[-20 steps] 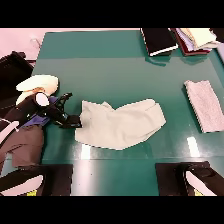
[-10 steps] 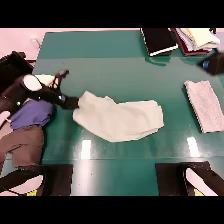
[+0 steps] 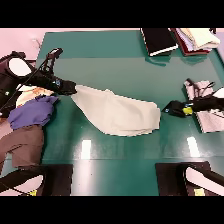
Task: Fold the shirts.
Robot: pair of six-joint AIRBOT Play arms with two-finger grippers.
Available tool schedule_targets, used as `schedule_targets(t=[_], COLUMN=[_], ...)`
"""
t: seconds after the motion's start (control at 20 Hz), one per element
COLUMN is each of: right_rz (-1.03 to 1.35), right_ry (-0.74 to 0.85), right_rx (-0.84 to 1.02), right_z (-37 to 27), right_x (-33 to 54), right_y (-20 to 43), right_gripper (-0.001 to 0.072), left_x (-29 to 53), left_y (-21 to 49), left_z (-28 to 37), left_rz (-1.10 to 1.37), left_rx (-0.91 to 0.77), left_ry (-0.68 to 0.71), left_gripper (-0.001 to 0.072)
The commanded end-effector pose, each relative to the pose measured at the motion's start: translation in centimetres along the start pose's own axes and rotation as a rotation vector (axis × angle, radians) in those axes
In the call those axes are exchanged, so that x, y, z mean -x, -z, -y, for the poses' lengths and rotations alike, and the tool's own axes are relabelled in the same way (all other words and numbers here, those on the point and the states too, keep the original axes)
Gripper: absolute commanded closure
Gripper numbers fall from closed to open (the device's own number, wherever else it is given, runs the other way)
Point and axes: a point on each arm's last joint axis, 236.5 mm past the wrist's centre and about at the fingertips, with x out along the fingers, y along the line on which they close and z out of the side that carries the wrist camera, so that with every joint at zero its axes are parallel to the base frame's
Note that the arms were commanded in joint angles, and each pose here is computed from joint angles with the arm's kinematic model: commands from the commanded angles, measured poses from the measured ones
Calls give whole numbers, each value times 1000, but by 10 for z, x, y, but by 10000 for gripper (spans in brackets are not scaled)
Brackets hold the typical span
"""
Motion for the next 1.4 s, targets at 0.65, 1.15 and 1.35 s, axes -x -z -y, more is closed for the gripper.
schedule_targets(t=[0.65, 1.15, 1.35], right_rz=[591, 951, 833], right_ry=[-5, 203, 177], right_rx=[488, 545, 436], right_z=[-143, -202, -187], right_x=[187, 362, 352], right_y=[-63, 14, -2], right_gripper=[697, 697, 699], left_x=[232, 447, 379], left_y=[-107, -69, -105], left_z=[104, 190, 129], left_rz=[598, 1100, 944], left_rx=[-245, -437, -353], left_ry=[29, 51, -118], left_gripper=[687, 688, 688])
